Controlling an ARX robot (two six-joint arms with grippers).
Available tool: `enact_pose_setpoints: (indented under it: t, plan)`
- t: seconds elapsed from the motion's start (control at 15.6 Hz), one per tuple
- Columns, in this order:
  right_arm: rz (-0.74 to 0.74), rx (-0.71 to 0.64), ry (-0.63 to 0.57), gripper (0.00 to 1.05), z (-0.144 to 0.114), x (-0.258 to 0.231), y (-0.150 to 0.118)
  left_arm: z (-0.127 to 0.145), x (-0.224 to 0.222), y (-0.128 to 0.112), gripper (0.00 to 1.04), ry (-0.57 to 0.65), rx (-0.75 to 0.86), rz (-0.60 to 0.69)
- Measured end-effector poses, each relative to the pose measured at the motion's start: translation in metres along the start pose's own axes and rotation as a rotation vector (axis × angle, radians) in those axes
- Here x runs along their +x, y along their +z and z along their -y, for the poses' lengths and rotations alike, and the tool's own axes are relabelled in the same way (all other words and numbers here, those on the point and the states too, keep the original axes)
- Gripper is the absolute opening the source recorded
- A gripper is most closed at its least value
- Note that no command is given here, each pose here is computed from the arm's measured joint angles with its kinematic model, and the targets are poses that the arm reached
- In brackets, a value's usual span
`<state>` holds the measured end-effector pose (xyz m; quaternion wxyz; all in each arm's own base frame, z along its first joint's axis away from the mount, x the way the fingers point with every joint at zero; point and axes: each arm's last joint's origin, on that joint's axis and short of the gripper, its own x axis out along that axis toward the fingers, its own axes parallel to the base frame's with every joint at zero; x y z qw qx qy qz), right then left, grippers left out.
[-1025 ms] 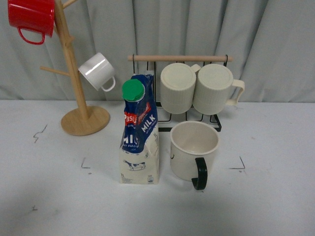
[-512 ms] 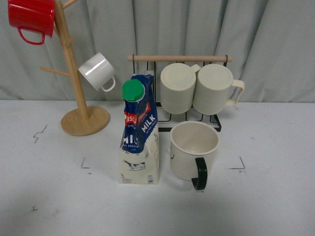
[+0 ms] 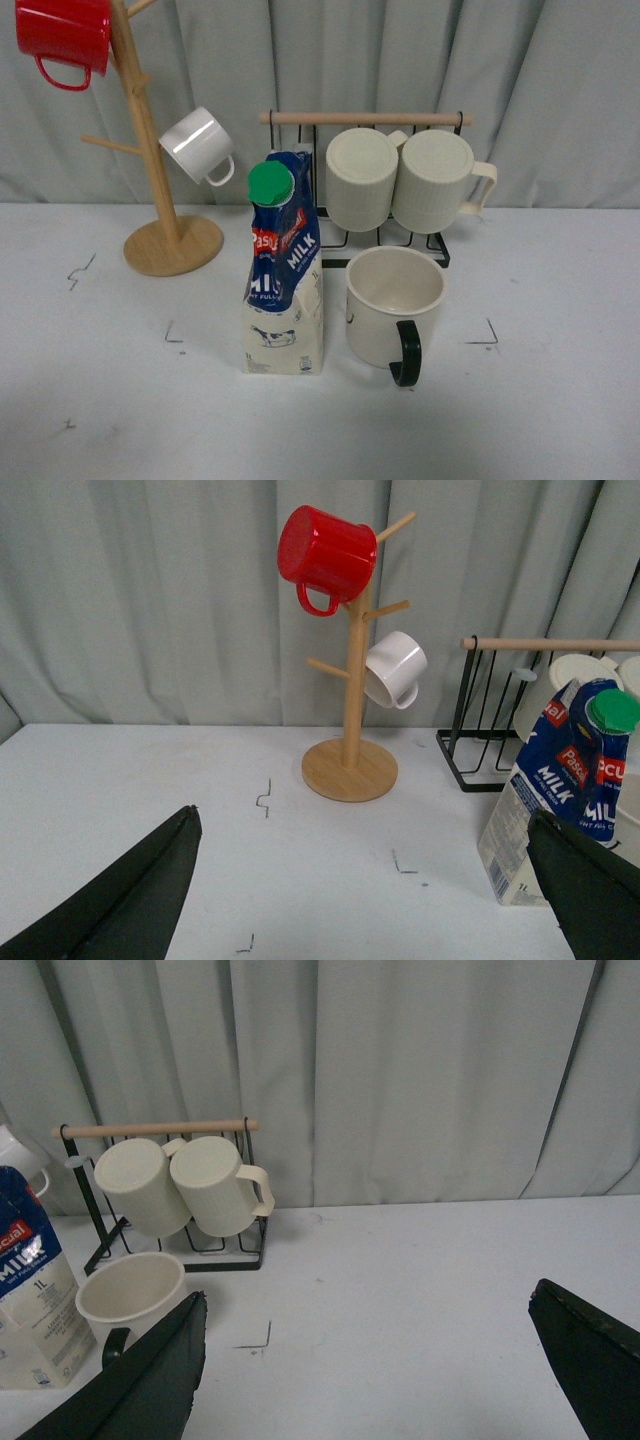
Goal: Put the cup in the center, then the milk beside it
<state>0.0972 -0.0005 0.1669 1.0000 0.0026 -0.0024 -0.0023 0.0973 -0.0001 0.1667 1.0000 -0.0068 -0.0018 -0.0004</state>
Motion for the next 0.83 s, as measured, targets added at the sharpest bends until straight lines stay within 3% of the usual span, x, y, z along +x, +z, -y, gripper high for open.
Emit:
enact_pose_setpoints:
  t: [0.83]
  plan:
    - [0.000, 0.000, 0.000, 0.98, 0.0000, 0.0000, 0.0000, 0.0000, 0.0000, 0.0000, 0.98, 0.000, 0.000, 0.000]
